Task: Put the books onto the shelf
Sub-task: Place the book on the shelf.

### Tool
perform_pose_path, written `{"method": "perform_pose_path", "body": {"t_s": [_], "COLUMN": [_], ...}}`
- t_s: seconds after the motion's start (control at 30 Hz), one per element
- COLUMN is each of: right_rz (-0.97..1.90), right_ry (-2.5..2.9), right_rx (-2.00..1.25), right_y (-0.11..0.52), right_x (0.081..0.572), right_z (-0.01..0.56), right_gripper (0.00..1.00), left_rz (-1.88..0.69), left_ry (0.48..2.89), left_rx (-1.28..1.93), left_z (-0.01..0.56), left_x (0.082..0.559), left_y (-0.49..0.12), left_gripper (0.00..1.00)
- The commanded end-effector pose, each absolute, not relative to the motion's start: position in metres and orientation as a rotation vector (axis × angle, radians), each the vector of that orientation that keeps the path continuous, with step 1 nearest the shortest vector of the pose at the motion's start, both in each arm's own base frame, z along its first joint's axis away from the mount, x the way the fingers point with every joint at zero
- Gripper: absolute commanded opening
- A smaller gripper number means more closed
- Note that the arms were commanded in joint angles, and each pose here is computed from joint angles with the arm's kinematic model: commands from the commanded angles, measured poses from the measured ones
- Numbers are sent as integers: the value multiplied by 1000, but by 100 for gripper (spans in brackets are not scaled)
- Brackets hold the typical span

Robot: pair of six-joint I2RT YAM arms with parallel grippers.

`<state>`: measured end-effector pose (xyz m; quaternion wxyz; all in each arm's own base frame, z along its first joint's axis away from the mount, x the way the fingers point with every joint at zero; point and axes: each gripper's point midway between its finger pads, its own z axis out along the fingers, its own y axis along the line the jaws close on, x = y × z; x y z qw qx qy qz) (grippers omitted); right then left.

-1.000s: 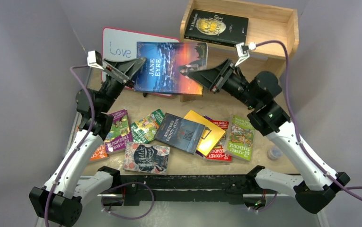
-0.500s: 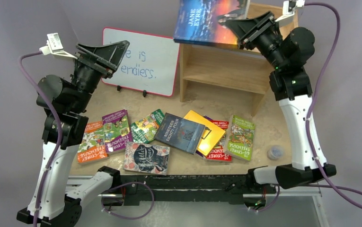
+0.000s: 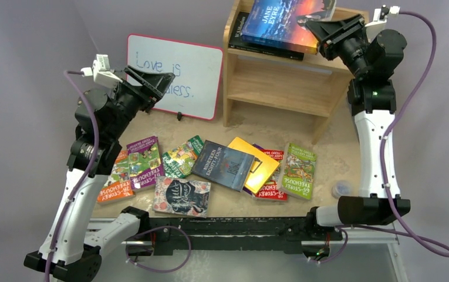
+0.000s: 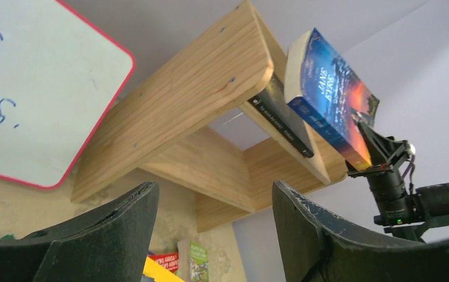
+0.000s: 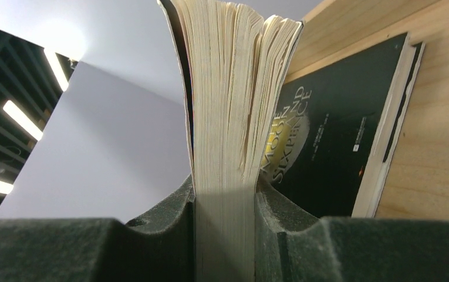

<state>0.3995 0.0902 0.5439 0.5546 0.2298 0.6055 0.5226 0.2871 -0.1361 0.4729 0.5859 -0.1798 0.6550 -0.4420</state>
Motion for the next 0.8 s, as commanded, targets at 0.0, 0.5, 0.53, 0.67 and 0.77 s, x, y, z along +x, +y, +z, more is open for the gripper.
{"method": "perform_pose_path", "body": {"t_s": [0.0, 0.5, 0.53, 0.67, 0.77], "right_rz": [1339, 1338, 1342, 1360, 1365], "right_ry": [1246, 1365, 1373, 1400, 1418], "right_rx": [373, 455, 453, 441, 455], "right_y": [101, 102, 103, 107, 109], "right_x": [355, 397, 397, 396, 400], "right_z": [620, 592, 591, 587, 581], "right_gripper": [0, 12, 14, 18, 22], "left_rz": [-1026, -985, -975, -924, -918], "left_ry": [1539, 1712, 1720, 1770, 1794], "left_rx": [-398, -454, -455, -471, -475], "left_z": [463, 388, 385, 367, 358], "left_x": [285, 294, 294, 295, 296], "left_y": [-137, -142, -141, -137, -138], "left_gripper": [69, 68, 68, 67, 67]}}
